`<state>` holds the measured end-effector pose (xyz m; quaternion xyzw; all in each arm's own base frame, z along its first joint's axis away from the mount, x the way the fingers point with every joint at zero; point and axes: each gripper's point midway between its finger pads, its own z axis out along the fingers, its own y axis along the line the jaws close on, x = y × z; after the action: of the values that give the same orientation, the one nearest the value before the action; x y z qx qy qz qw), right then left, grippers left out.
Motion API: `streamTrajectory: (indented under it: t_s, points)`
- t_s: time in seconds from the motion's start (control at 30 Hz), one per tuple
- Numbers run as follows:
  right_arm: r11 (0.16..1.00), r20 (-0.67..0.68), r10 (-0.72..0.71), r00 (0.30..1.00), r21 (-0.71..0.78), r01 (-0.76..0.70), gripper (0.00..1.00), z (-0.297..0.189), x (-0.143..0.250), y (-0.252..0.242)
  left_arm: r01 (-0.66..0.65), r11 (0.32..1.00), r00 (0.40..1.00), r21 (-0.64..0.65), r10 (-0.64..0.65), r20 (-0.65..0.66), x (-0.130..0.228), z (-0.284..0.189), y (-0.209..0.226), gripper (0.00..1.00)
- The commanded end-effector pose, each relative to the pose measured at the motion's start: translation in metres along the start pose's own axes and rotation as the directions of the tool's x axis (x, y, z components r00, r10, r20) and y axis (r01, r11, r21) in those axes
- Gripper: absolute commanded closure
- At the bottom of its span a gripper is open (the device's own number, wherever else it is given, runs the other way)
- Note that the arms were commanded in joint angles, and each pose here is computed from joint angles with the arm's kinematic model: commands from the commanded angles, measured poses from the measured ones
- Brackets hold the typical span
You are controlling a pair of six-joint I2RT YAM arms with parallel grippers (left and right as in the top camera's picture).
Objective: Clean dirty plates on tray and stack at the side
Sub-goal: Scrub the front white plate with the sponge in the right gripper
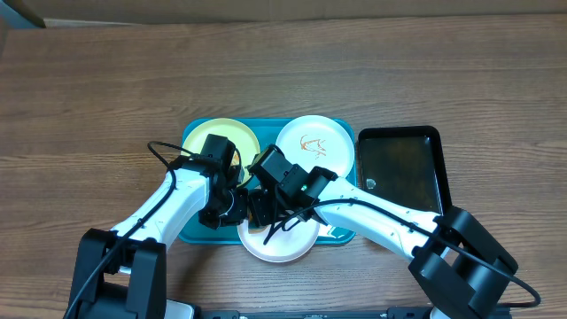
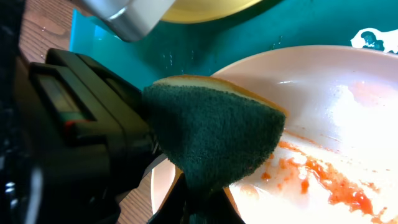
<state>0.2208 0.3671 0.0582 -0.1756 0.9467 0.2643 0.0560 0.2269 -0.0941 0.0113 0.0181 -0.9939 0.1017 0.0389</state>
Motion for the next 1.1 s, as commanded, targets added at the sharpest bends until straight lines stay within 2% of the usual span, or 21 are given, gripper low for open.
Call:
streamTrajectory:
  t_s: [0.0, 0.33, 0.5, 0.63, 0.9, 1.07]
  points:
    - [1.000, 0.000, 0.018, 1.000, 0.006, -0.018, 0.96, 0.006, 0.000, -0.001, 0.020, 1.000, 1.000, -0.011, -0.020, -0.014, 0.003, 0.005, 0.002, 0.96]
    - [0.999, -0.009, 0.043, 0.999, 0.014, -0.043, 0.96, 0.021, 0.000, -0.007, 0.020, 1.000, 1.000, -0.010, -0.020, -0.014, 0.003, 0.005, 0.002, 0.96]
    - [0.993, -0.031, 0.111, 0.993, 0.051, -0.109, 0.96, 0.035, 0.005, -0.019, 0.020, 1.000, 1.000, -0.011, -0.020, -0.015, 0.003, 0.005, 0.002, 0.96]
    - [0.982, 0.001, 0.140, 0.990, 0.127, -0.139, 0.96, 0.037, 0.002, -0.036, 0.020, 1.000, 1.000, -0.011, -0.020, -0.015, 0.003, 0.005, 0.002, 0.96]
    - [0.919, -0.002, 0.299, 0.954, 0.270, -0.287, 0.96, 0.000, 0.000, -0.101, 0.023, 1.000, 0.999, -0.020, -0.024, -0.030, 0.007, 0.005, 0.004, 0.96]
    - [0.911, -0.077, 0.290, 0.954, 0.328, -0.250, 0.96, -0.021, 0.014, -0.126, 0.023, 1.000, 0.999, -0.020, -0.024, -0.030, 0.007, 0.005, 0.004, 0.96]
